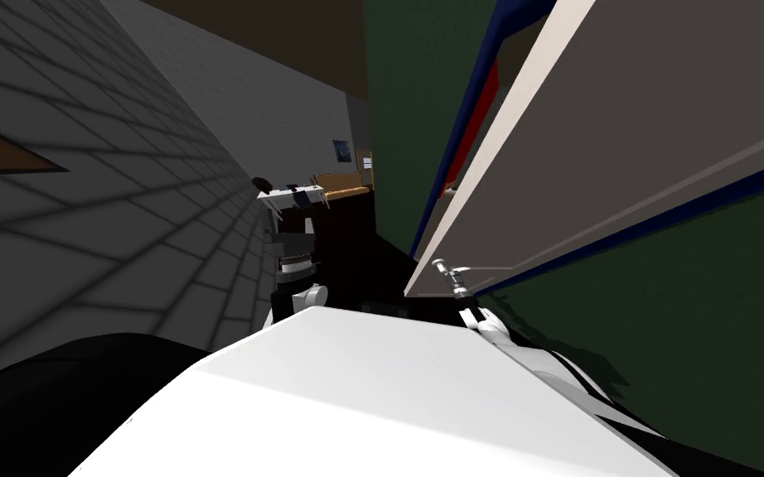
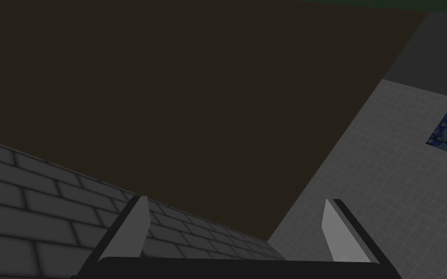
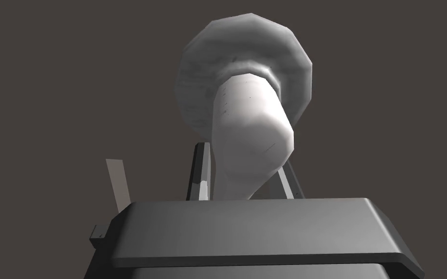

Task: Pull the door open

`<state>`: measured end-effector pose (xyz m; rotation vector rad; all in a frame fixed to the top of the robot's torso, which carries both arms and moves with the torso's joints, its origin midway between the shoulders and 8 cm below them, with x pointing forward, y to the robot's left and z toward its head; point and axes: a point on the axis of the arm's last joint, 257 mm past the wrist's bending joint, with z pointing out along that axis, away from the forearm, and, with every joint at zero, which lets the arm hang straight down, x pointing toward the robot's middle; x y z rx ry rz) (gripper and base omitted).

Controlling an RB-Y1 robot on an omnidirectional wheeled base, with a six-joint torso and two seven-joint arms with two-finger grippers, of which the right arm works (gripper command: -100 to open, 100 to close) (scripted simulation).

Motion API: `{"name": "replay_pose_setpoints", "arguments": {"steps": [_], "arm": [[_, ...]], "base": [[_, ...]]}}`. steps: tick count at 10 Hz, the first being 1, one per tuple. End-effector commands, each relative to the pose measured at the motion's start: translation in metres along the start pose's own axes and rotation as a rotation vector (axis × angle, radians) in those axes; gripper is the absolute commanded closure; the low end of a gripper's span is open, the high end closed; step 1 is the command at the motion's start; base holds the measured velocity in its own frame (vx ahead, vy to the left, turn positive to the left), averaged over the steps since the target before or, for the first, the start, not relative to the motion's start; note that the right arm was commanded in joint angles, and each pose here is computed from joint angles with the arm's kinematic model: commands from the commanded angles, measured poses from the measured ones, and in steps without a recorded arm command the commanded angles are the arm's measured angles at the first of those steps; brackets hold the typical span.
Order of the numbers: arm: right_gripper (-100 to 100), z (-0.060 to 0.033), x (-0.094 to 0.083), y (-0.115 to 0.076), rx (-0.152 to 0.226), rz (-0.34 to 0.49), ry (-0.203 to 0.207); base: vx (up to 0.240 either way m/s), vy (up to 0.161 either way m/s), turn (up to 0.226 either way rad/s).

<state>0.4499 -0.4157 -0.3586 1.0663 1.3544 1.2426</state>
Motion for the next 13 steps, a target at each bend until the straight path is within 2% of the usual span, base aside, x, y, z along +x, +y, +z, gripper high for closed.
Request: {"name": "replay_pose_setpoints", "arguments": {"steps": [1,2,5,8,10,13], "arm": [[100,-0.0091,-0.001,0.000,-0.004,-0.003,0.017],[100,-0.0118,-0.002,0.001,-0.005,-0.003,0.022],[100,-0.0311,-0.004,0.002,-0.011,-0.007,0.059],[100,-0.0447,-0.005,0.003,-0.013,-0.008,0.086],[100,-0.0440,-0.002,0.001,-0.010,-0.003,0.089],[100,-0.0534,-0.006,0.000,-0.008,-0.002,0.088]], "base": [[-0.119,-0.059,0.157],[-0.182,-0.105,0.136],[-0.200,-0.081,0.120],[-0.164,-0.094,0.099],[-0.081,-0.045,0.011],[-0.143,-0.083,0.172]]}}
